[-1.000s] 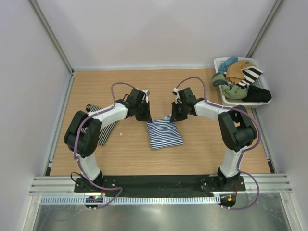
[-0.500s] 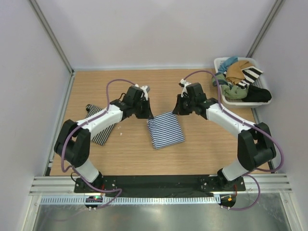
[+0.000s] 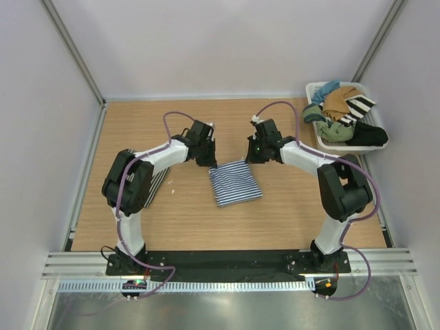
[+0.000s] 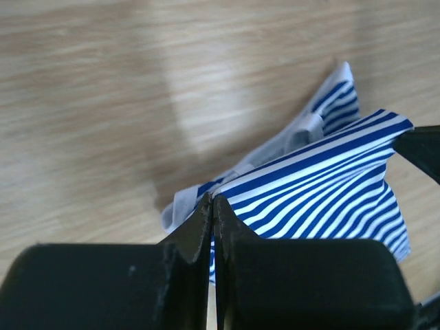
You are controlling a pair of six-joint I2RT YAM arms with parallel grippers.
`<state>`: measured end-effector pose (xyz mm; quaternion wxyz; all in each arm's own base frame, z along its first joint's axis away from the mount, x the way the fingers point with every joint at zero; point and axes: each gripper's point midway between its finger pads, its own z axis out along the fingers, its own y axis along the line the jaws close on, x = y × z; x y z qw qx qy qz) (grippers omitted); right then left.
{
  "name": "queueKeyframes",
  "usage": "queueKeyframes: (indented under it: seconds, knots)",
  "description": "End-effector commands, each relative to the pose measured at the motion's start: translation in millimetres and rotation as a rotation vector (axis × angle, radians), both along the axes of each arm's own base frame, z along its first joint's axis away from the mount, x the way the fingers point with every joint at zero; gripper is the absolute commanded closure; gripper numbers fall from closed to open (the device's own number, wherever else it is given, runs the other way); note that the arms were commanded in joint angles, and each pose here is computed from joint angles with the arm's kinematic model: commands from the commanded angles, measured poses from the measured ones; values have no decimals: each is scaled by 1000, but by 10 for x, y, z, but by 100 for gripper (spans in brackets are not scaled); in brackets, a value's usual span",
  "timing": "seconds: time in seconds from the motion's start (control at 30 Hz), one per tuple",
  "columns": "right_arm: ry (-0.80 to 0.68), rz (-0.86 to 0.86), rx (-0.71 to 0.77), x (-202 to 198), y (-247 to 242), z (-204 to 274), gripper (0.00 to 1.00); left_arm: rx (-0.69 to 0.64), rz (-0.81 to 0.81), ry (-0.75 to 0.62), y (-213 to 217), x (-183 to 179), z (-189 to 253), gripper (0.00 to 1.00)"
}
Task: Fold and stack the tank tops
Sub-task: Fold the tank top
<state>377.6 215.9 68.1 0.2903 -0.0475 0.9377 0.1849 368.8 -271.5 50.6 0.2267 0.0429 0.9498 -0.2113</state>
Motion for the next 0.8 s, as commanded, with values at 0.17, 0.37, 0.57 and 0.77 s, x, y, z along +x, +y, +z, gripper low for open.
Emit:
queueKeyframes:
  seconds: [0.17,0.37,0.57,0.77]
  knots:
    - [-96,-94,-25,408,4,77,70,75,13,-69,160,383,78,77]
    - [-188,-99,-6,346,-72,543,45,39,27,-144,169,397,486,45]
    - [-125,72,166,-66,218,688,63,-110,22,-169,113,86,1061,56]
    - [14,209,421,-648,498,564,88,-298,-28,-42,-159,-188,971,92]
